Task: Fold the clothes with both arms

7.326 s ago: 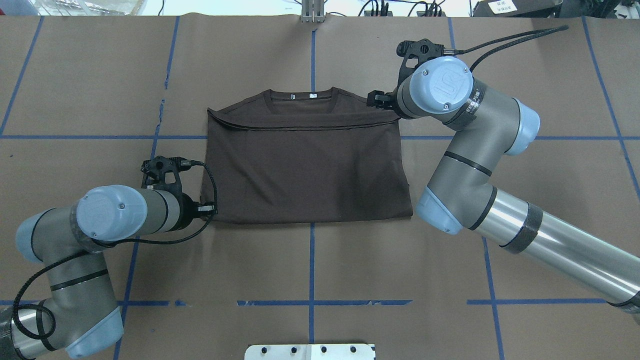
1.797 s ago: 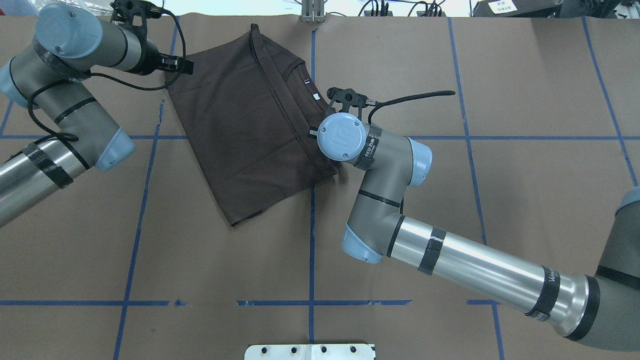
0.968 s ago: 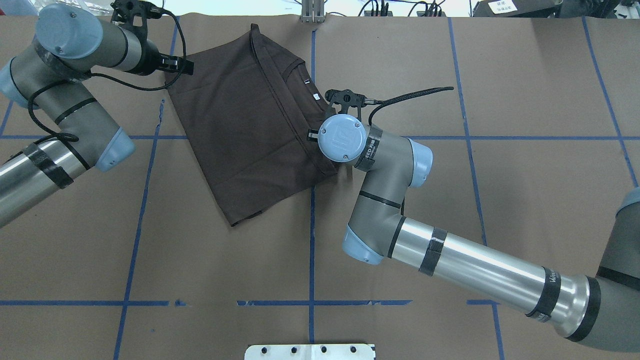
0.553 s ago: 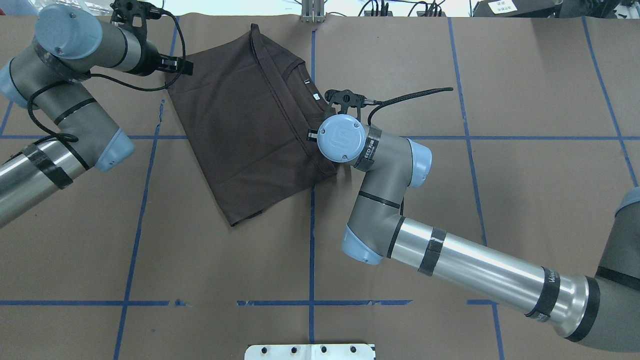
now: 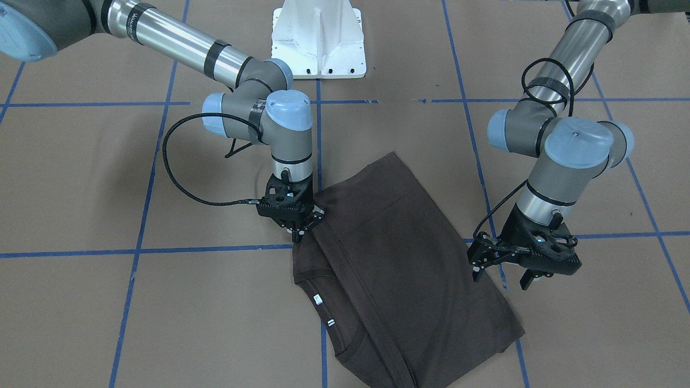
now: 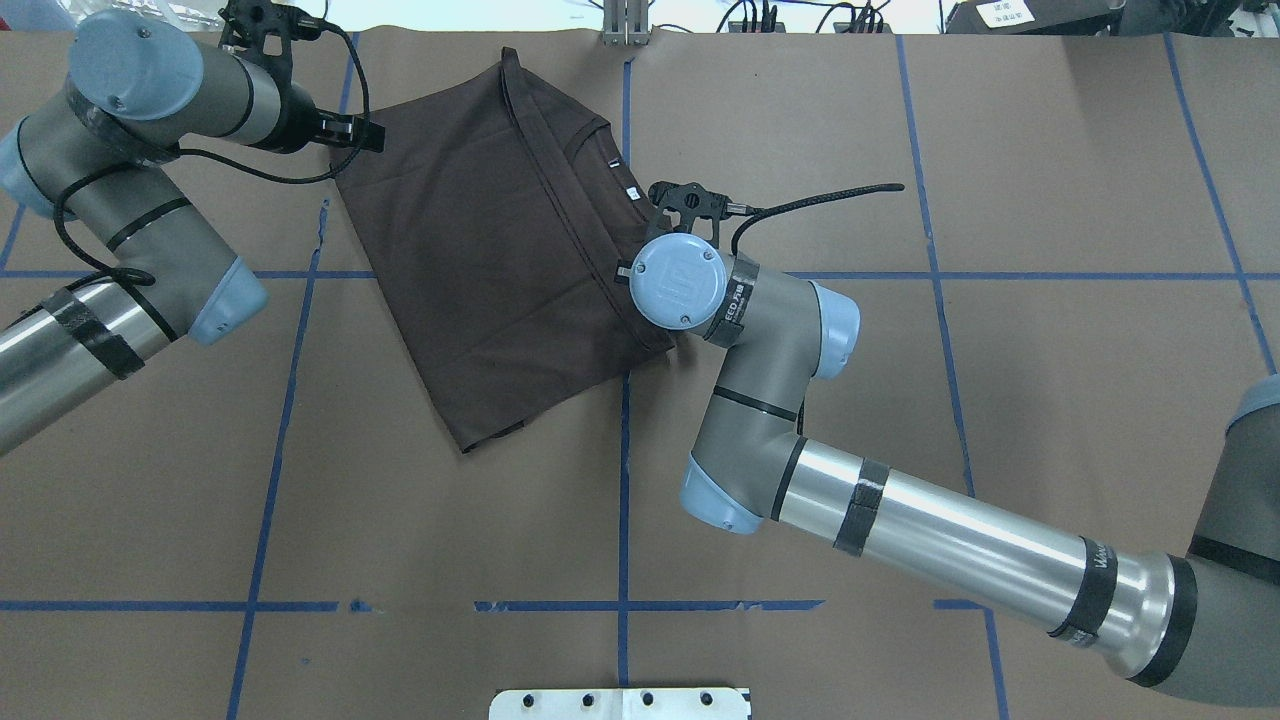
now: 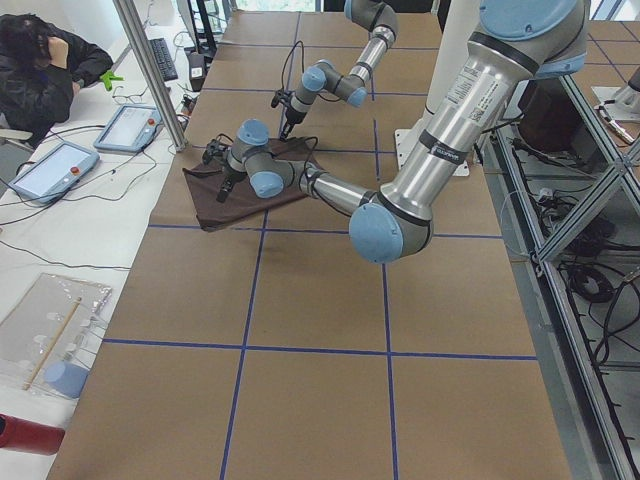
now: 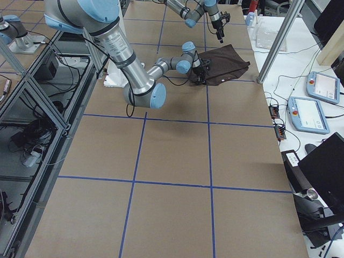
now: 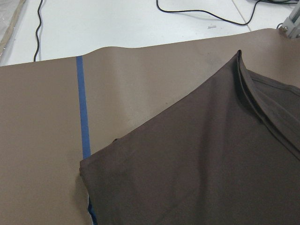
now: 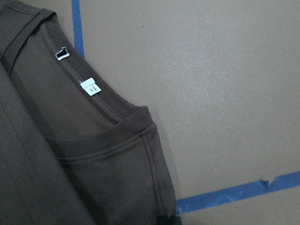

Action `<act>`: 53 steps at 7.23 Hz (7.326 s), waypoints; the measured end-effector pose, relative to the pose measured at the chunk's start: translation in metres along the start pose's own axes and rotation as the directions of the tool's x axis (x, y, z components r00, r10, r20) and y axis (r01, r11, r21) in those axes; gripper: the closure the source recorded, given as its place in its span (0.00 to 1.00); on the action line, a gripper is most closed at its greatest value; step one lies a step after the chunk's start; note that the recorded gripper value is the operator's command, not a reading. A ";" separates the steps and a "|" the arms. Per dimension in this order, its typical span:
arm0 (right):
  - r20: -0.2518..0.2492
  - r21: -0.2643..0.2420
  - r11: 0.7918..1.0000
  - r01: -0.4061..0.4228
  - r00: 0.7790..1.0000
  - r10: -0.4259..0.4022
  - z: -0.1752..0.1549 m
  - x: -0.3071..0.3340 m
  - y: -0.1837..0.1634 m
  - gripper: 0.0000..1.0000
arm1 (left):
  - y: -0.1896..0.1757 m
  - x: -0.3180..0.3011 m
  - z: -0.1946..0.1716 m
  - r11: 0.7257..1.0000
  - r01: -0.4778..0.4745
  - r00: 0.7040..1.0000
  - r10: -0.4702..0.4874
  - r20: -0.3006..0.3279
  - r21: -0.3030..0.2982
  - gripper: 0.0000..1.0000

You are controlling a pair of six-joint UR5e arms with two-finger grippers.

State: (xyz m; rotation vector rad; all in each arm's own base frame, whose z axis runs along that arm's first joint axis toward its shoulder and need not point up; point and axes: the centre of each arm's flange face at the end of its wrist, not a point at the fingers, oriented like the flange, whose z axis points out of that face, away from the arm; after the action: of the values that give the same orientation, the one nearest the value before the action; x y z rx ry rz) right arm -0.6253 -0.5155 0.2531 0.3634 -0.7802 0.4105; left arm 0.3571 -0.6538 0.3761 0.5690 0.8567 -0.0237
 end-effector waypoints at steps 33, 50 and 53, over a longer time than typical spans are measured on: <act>0.017 0.054 0.853 0.519 0.854 -0.521 -0.154 0.101 0.213 0.88 | 0.102 0.007 -0.073 0.984 0.142 0.979 -0.155 -0.134 -0.104 0.00; -0.019 -0.070 0.897 0.435 0.899 -0.438 -0.116 0.089 0.135 0.00 | 0.104 0.010 -0.072 0.985 0.134 0.979 -0.148 -0.140 -0.108 0.00; -0.058 -0.105 0.883 0.458 0.884 -0.465 -0.109 0.094 0.136 0.00 | 0.104 0.010 -0.072 0.985 0.135 0.979 -0.149 -0.140 -0.108 0.00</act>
State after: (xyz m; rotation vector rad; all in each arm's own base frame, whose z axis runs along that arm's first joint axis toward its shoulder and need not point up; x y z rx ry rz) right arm -0.5661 -0.3277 0.2726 0.4327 -0.6035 -0.0600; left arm 0.3381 -0.5281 0.3796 0.4199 1.0363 -0.0698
